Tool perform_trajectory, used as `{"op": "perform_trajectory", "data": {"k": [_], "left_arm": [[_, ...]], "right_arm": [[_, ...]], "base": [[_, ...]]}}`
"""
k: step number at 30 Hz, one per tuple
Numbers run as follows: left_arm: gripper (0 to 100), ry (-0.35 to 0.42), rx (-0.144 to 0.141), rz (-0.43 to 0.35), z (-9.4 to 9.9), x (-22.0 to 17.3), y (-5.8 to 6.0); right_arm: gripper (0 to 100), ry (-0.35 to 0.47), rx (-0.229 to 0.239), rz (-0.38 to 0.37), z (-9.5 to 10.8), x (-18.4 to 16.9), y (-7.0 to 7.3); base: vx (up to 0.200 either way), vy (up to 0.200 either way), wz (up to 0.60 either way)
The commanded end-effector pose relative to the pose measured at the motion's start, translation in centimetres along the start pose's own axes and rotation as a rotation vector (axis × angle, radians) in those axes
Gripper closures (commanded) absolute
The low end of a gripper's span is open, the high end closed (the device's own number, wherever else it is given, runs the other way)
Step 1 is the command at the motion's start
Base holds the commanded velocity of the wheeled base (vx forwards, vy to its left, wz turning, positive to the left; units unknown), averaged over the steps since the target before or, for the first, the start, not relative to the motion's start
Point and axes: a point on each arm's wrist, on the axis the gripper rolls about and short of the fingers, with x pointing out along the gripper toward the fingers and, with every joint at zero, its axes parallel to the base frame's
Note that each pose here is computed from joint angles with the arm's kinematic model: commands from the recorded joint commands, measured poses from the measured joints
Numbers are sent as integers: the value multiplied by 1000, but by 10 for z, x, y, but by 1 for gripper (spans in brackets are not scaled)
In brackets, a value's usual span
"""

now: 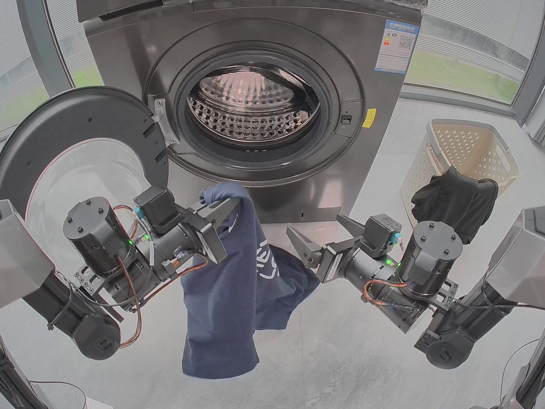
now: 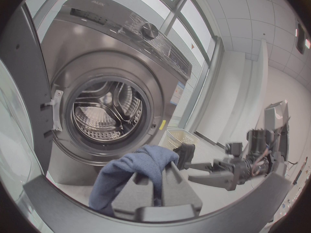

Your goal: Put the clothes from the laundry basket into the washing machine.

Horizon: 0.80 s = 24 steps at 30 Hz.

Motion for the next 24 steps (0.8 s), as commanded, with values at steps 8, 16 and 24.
{"op": "perform_trajectory", "data": {"k": [8, 16, 24], "left_arm": [[100, -111, -2, 94, 20, 14, 13], [100, -129, 1, 120, 20, 21, 15], [100, -136, 1, 136, 18, 28, 18]], "right_arm": [[0, 73, -20, -21, -18, -4, -6], [0, 56, -15, -8, -22, 5, 0], [0, 36, -2, 59, -39, 26, 23]], "base": [[0, 0, 0], [0, 0, 0], [0, 0, 0]]}}
